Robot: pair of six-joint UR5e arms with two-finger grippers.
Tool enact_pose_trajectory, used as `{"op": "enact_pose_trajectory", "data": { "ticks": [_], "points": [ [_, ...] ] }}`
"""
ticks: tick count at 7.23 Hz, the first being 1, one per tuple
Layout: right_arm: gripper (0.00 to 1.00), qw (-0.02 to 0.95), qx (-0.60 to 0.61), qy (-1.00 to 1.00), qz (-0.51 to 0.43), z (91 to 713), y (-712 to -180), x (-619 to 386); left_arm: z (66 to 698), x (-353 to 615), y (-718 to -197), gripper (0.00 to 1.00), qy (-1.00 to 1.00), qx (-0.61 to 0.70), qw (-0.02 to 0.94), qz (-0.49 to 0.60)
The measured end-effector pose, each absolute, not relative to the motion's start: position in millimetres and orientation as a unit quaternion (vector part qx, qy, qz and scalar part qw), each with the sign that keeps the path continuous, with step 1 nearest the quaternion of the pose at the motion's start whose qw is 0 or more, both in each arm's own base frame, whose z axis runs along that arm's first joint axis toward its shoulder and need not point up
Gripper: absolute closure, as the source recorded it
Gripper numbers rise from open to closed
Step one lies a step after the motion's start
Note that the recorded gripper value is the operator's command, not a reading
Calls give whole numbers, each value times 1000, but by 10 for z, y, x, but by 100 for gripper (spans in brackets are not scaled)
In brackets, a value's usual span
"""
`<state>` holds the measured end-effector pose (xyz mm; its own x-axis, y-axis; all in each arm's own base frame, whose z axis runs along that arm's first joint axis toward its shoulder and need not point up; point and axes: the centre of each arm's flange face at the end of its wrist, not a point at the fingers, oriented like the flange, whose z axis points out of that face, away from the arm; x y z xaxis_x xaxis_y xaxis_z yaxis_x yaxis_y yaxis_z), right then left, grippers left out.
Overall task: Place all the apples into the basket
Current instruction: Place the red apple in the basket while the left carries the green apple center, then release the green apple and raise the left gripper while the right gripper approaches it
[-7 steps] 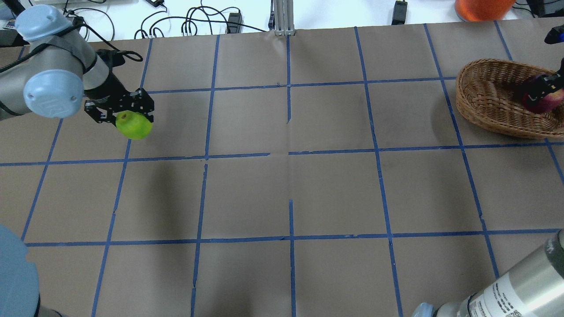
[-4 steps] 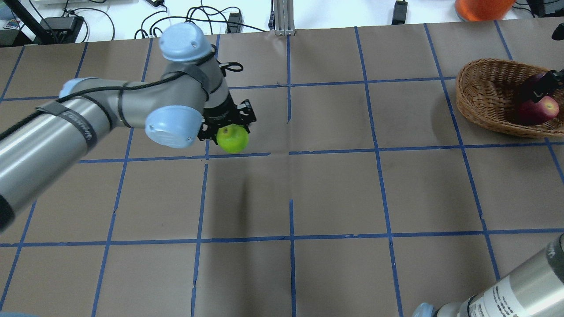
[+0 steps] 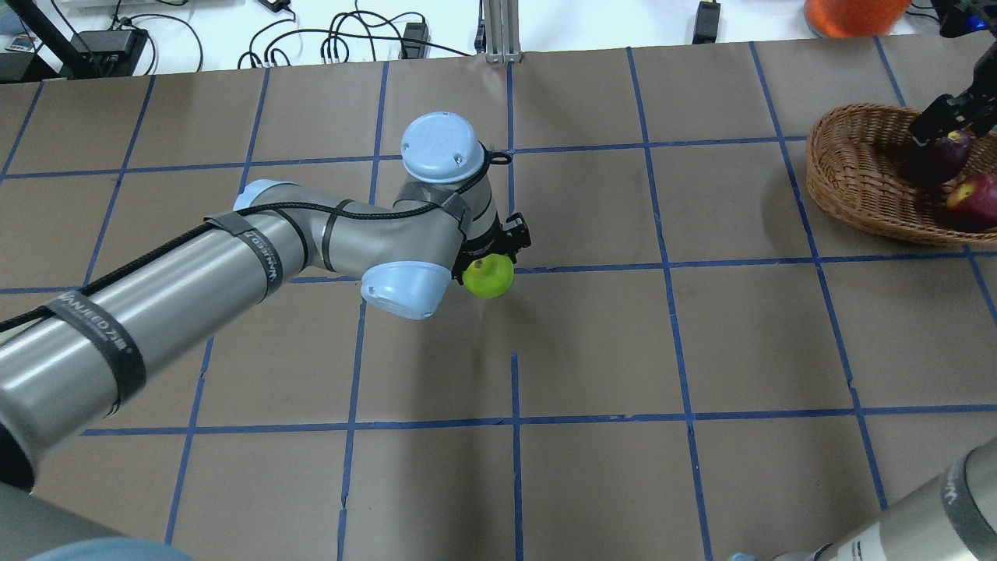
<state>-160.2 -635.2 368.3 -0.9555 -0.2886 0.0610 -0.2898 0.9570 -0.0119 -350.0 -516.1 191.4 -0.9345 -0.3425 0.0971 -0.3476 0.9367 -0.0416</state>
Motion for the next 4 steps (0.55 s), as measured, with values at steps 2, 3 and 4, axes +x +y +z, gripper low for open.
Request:
{"op": "enact_pose_trajectory", "data": {
  "ticks": [2, 3, 4],
  "points": [
    [0, 16, 142, -990, 2, 3710, -6351, -1235, 2116, -3539, -5178, 0, -983, 169, 52, 41],
    [0, 4, 132, -991, 1, 3709, -6345, -1098, 2435, -3457, -5219, 0, -985, 163, 49, 40],
    [0, -13, 124, -992, 0, 3705, -6347, -884, 2854, -3278, -5284, 0, -988, 148, 34, 21]
  ]
}}
